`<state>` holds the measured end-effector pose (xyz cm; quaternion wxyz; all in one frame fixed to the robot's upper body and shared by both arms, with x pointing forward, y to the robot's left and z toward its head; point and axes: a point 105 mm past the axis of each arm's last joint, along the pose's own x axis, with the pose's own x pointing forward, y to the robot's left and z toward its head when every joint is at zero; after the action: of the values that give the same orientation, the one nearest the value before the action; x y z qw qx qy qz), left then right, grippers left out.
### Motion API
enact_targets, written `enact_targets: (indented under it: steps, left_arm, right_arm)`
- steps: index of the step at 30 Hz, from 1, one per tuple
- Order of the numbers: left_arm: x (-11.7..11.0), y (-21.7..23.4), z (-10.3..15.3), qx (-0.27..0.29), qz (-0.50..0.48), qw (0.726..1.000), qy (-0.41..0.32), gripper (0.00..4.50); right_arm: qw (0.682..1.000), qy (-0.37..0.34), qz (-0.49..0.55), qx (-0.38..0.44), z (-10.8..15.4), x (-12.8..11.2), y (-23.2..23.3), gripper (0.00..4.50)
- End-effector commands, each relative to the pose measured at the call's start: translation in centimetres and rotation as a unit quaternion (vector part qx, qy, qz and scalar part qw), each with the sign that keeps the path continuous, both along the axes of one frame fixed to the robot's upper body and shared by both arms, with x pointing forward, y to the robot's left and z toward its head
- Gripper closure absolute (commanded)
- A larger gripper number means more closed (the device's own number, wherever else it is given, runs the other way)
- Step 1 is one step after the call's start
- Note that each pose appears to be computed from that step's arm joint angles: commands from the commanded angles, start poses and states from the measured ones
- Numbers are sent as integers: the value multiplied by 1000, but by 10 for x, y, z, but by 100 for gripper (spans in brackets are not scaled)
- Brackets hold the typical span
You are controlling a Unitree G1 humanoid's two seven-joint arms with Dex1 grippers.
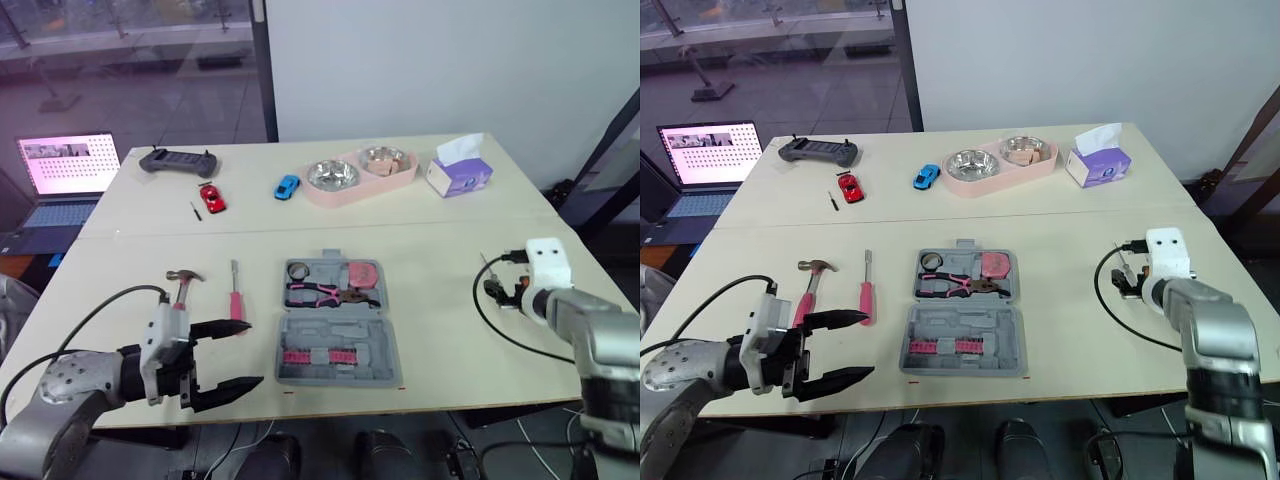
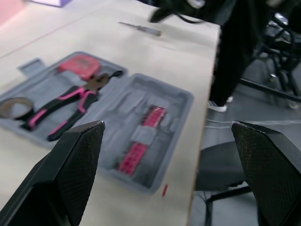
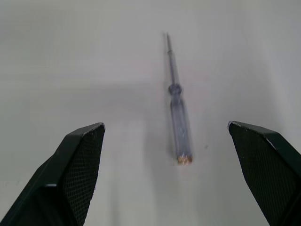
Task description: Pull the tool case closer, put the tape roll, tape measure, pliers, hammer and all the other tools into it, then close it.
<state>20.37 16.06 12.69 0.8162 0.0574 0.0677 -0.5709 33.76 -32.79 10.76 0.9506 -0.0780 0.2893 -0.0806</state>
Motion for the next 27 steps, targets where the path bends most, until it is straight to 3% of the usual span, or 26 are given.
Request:
enact_targets:
  steps: [1, 8, 18, 21, 24, 25, 26, 27]
  left_arm:
    - [-4, -9, 7, -3, -15, 1000, -12, 0]
    - [-4, -11, 8, -6, -12, 1000, -17, 0]
    - [-3, -24, 34, -35, -20, 998, -56, 0]
    - [-2, -22, 34, -34, -21, 998, -58, 0]
    - [-2, -22, 35, -35, -26, 997, -64, 0]
    - [-1, -23, 35, -38, -26, 997, -68, 0]
    - [1, -23, 35, -41, -25, 996, -73, 0]
    - [2, -24, 35, -46, -22, 995, -82, 0]
  right_arm:
    - [999, 25, 4, -19, 5, 19, -12, 8]
    - [997, 66, 19, -22, -4, 35, -19, 8]
    - [991, 129, 33, -11, -26, 41, -19, 8]
    - [990, 133, 38, -6, -30, 41, -17, 96]
    - [990, 134, 41, -2, -31, 43, -15, 246]
    - [990, 135, 42, 1, -32, 43, -13, 253]
    - [990, 136, 43, 3, -32, 43, -12, 312]
    - [990, 136, 44, 5, -33, 43, -11, 327]
